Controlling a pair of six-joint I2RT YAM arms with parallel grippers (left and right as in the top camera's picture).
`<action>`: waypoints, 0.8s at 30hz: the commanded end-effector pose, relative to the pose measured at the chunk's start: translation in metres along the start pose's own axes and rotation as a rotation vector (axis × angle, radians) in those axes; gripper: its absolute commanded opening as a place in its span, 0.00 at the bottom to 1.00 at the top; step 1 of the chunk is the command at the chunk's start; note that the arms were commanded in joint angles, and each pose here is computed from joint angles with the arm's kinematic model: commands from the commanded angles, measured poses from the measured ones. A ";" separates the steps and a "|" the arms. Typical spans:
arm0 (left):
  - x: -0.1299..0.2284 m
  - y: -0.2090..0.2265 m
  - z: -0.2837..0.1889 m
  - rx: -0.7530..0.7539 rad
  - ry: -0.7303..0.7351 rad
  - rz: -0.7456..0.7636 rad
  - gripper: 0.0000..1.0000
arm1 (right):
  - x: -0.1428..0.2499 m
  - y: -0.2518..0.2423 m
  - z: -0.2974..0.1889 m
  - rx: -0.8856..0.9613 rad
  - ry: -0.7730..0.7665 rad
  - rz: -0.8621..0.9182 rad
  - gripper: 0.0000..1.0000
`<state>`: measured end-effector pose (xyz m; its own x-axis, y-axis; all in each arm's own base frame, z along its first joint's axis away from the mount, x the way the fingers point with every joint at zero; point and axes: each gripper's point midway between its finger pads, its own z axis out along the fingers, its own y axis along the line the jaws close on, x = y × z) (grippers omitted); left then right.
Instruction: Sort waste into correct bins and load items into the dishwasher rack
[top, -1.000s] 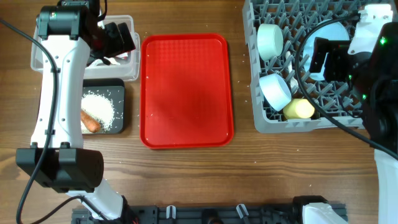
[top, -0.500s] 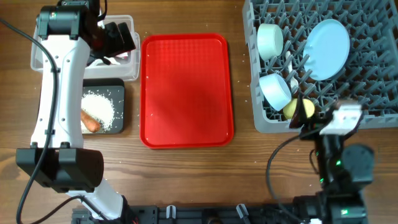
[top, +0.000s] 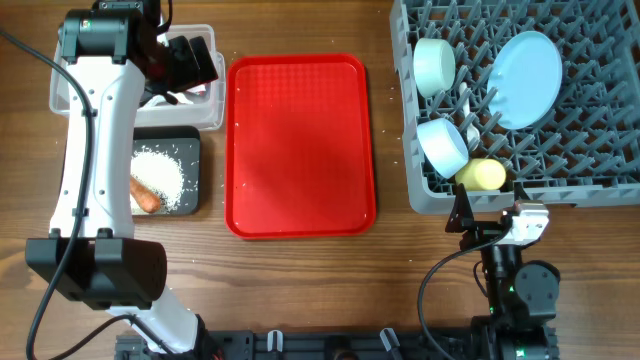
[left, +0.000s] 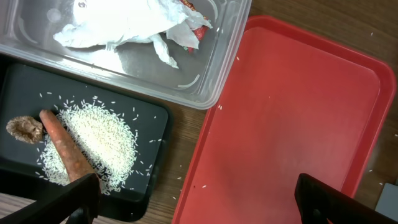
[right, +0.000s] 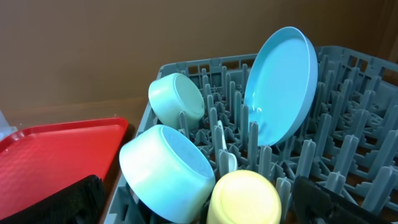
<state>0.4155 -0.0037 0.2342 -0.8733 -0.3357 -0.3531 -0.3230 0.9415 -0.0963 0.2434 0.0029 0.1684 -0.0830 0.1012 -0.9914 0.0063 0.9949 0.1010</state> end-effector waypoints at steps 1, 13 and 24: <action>-0.002 -0.001 -0.004 0.006 -0.011 0.004 1.00 | -0.005 0.003 -0.001 -0.019 -0.024 -0.010 1.00; -0.002 -0.001 -0.004 0.006 -0.011 0.004 1.00 | -0.009 0.006 0.003 -0.037 -0.091 -0.006 1.00; -0.002 -0.001 -0.004 0.006 -0.011 0.004 1.00 | -0.009 0.006 0.003 -0.037 -0.091 -0.006 1.00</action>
<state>0.4155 -0.0037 0.2342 -0.8733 -0.3357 -0.3531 -0.3230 0.9415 -0.0963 0.2474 0.0044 0.1747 -0.0054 0.1040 -0.9946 -0.0094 0.9945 0.1040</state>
